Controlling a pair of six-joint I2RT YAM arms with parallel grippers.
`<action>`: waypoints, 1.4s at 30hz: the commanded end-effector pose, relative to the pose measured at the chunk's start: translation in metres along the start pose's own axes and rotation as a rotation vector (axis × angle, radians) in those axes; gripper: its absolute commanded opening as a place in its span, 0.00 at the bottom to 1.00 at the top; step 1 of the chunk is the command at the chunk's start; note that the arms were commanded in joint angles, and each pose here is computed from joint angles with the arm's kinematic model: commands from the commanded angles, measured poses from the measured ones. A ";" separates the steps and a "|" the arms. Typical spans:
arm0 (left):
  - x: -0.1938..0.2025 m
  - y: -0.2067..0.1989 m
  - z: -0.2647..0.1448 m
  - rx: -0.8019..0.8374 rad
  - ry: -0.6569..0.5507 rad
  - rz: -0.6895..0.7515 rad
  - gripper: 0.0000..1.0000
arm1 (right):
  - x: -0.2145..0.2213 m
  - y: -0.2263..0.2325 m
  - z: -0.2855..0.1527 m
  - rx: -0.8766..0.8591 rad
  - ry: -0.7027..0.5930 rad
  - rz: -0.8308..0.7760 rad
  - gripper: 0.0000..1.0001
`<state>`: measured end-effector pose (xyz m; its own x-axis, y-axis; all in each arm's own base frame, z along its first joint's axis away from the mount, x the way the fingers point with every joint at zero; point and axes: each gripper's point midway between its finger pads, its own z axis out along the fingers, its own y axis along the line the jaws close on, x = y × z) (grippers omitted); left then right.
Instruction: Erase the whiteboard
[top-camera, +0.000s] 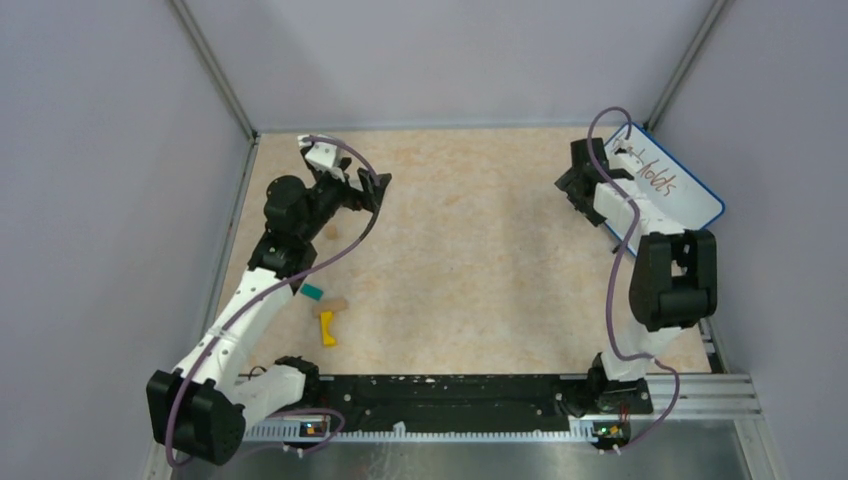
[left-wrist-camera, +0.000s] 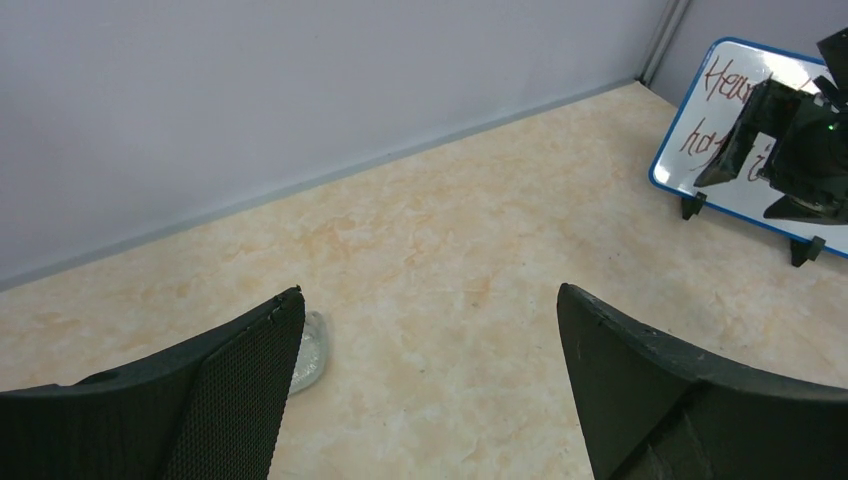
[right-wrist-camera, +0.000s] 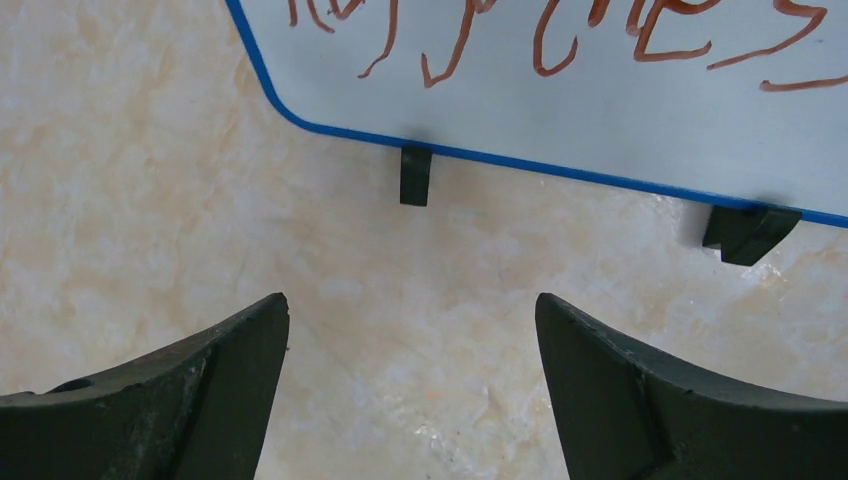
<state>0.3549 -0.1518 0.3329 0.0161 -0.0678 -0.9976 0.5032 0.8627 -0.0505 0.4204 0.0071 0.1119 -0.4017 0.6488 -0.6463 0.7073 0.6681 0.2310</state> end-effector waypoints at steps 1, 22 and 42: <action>-0.017 -0.008 0.004 0.047 -0.035 -0.017 0.99 | -0.028 0.009 0.014 0.056 -0.069 0.108 0.88; -0.020 -0.010 0.004 0.173 -0.057 -0.121 0.99 | -0.028 0.004 0.086 0.215 -0.102 0.083 0.61; -0.009 0.005 0.009 0.233 -0.028 -0.243 0.99 | -0.020 -0.001 0.093 0.236 -0.087 0.095 0.36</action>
<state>0.3663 -0.1497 0.3168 -0.1592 -0.2404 -0.9575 0.6327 0.7196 -0.2859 0.4729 -0.0367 0.0498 -0.3340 0.6501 -0.6825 0.8539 0.5153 0.0730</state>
